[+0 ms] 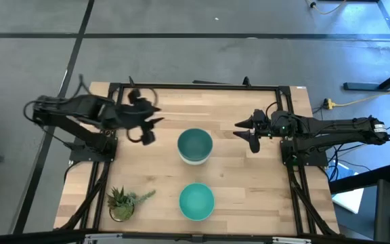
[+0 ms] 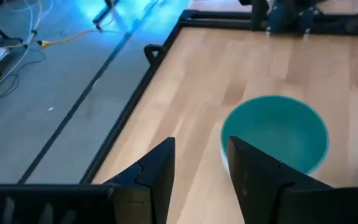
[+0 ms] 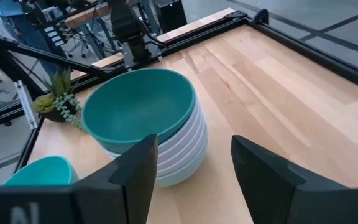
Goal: Nest bowls inside each other
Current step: Stack the light blue bowl on the blue bowl
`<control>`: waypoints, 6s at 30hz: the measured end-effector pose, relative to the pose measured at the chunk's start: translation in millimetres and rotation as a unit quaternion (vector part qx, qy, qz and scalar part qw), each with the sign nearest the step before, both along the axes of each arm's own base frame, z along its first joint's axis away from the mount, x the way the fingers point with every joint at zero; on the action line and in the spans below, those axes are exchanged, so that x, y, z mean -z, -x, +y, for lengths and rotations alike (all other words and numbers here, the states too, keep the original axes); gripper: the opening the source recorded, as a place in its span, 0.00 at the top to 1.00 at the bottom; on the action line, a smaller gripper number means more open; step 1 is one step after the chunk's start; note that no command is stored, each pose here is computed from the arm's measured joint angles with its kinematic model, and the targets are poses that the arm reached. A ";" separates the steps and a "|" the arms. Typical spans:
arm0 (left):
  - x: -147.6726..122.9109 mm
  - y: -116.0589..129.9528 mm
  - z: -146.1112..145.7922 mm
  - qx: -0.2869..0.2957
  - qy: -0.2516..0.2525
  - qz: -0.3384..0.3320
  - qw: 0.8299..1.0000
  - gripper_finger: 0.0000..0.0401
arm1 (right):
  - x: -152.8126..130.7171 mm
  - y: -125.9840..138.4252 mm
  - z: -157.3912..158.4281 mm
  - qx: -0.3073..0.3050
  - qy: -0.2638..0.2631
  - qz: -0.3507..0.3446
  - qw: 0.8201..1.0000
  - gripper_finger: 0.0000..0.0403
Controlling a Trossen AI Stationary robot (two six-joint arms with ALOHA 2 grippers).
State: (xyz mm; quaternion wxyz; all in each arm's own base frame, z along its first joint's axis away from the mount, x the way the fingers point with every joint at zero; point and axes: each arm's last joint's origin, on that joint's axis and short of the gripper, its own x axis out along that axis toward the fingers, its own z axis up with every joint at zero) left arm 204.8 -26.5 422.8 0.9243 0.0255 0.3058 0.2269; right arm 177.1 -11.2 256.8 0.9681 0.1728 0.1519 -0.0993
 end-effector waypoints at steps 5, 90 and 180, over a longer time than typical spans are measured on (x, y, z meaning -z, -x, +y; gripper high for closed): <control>25.9 27.4 1.8 0.018 0.020 -0.048 0.999 0.65 | -0.1 0.0 -0.5 0.008 0.003 0.000 1.000 0.49; 184.1 59.7 2.0 0.080 0.142 -0.009 0.987 0.65 | 25.1 -173.2 174.3 -0.100 -0.101 0.305 0.942 0.55; 184.9 60.2 0.7 0.105 0.147 0.003 0.984 0.65 | 55.2 -183.0 185.2 0.002 -0.181 0.412 0.893 0.99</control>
